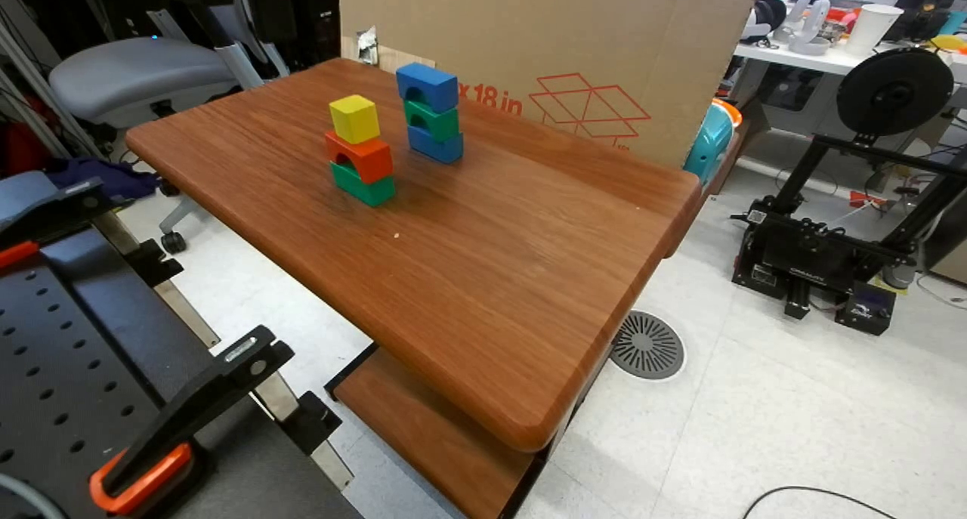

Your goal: Put the yellow block on top of the orange block

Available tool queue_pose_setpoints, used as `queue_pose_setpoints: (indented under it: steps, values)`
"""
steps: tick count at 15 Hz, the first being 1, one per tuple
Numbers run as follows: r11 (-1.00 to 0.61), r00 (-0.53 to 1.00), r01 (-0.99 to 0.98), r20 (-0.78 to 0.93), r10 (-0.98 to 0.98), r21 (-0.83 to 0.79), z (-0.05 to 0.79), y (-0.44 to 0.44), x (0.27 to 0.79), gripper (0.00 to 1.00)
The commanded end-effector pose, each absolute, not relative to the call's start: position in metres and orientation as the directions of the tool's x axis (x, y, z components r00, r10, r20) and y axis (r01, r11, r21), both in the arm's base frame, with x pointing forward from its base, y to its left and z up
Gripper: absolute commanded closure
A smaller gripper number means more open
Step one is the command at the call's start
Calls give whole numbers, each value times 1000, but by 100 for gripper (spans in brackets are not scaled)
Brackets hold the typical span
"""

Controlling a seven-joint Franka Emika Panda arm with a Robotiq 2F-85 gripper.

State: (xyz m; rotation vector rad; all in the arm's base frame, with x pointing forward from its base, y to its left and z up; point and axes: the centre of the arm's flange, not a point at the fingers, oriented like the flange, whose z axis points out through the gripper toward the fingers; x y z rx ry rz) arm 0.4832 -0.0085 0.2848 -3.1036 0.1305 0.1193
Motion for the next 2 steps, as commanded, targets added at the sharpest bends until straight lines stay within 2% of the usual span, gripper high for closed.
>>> queue_pose_setpoints:
  steps: [1,2]
  values:
    - [-996,993,-85,-80,-83,-30,285,-9,481,0]
    - [-996,993,-85,-81,-83,-30,285,-9,480,0]
